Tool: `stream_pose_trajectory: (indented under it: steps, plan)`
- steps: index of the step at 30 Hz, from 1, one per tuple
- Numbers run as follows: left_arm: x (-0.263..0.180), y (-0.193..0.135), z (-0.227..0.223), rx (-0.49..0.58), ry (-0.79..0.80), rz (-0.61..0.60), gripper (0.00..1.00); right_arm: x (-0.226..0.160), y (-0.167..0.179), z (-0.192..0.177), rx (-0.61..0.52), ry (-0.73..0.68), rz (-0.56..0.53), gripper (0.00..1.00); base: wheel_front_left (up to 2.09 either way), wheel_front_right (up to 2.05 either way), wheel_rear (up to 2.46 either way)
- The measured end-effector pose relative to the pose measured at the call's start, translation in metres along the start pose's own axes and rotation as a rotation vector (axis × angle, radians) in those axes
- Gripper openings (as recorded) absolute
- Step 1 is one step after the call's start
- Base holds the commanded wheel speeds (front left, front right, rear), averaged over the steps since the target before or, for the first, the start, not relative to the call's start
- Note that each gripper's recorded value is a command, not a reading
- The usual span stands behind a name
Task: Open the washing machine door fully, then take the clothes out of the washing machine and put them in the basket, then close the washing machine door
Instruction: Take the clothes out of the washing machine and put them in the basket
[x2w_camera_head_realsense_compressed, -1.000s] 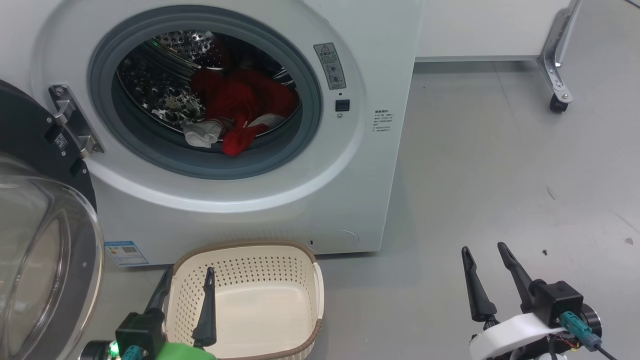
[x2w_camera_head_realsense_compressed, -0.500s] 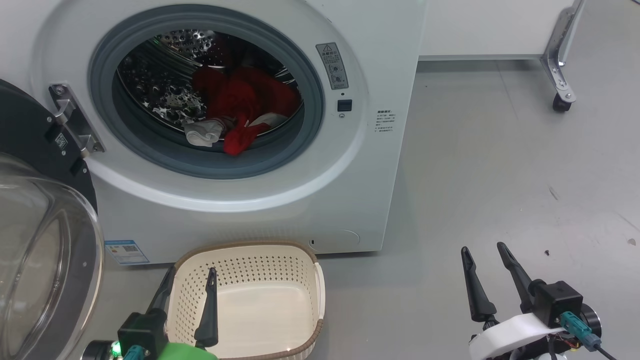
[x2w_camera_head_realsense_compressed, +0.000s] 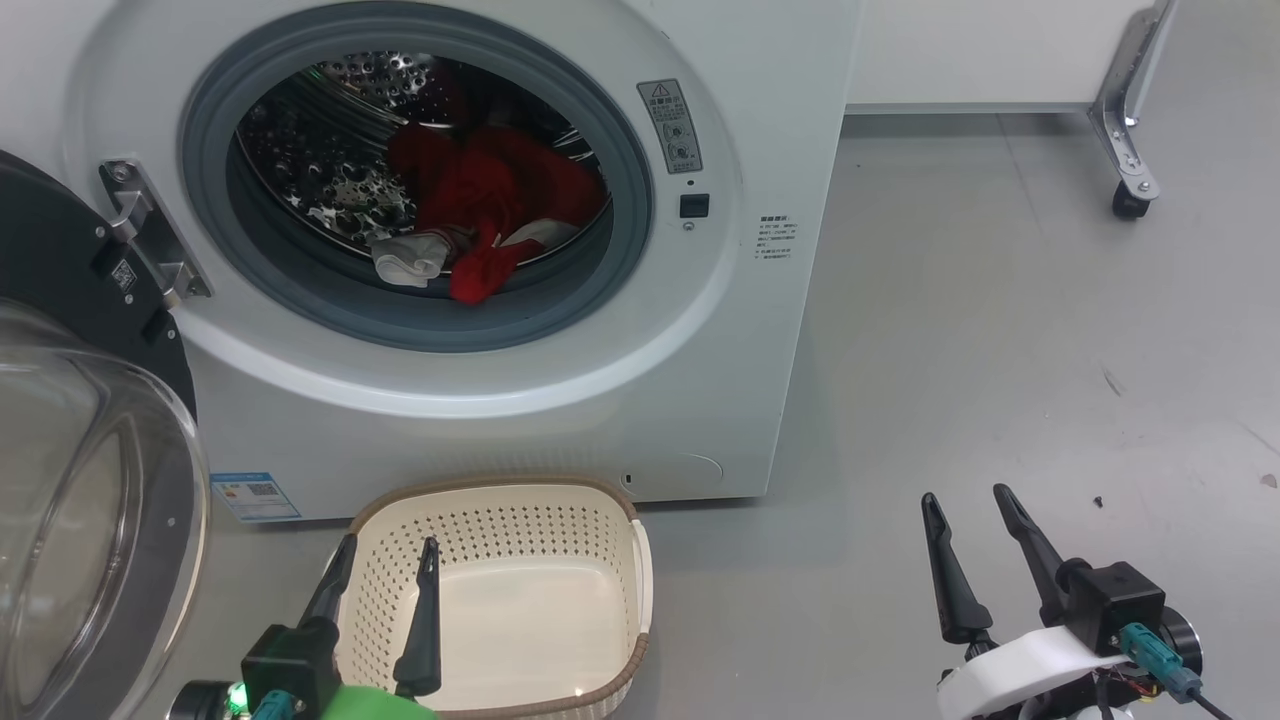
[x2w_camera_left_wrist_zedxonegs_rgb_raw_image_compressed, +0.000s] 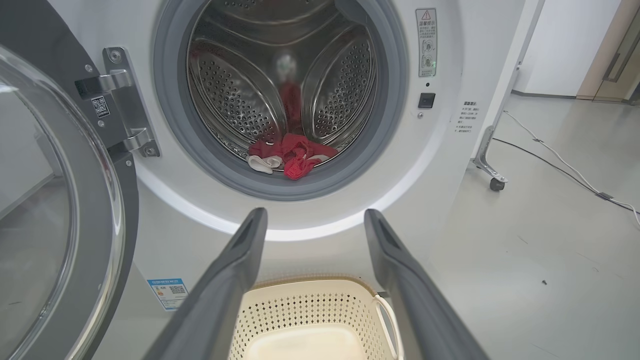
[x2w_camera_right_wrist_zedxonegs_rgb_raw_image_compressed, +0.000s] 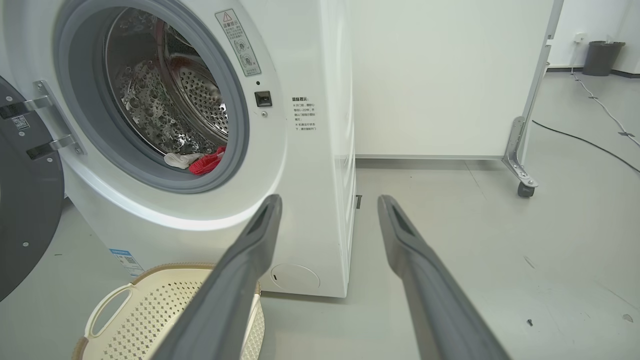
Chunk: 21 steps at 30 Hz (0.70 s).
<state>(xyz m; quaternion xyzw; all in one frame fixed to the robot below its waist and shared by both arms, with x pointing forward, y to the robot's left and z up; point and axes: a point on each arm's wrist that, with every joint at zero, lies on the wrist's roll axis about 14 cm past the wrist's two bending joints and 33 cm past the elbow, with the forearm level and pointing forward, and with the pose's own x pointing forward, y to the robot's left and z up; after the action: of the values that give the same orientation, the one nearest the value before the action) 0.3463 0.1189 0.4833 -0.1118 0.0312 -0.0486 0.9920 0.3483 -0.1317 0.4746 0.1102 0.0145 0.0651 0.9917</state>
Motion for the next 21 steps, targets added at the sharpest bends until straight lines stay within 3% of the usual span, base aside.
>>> stream_pose_trajectory:
  steps: [10, 21]
  plan:
    - [0.008, -0.006, -0.019, -0.012, 0.072, -0.024, 1.0, 0.006, -0.001, -0.007, 0.005, 0.023, -0.001, 1.0, 0.0, 0.0, 0.0]
    - [0.063, -0.022, -0.045, -0.028, 0.201, -0.112, 1.0, 0.03, -0.006, -0.021, 0.009, 0.059, 0.002, 1.0, 0.0, 0.0, 0.0]
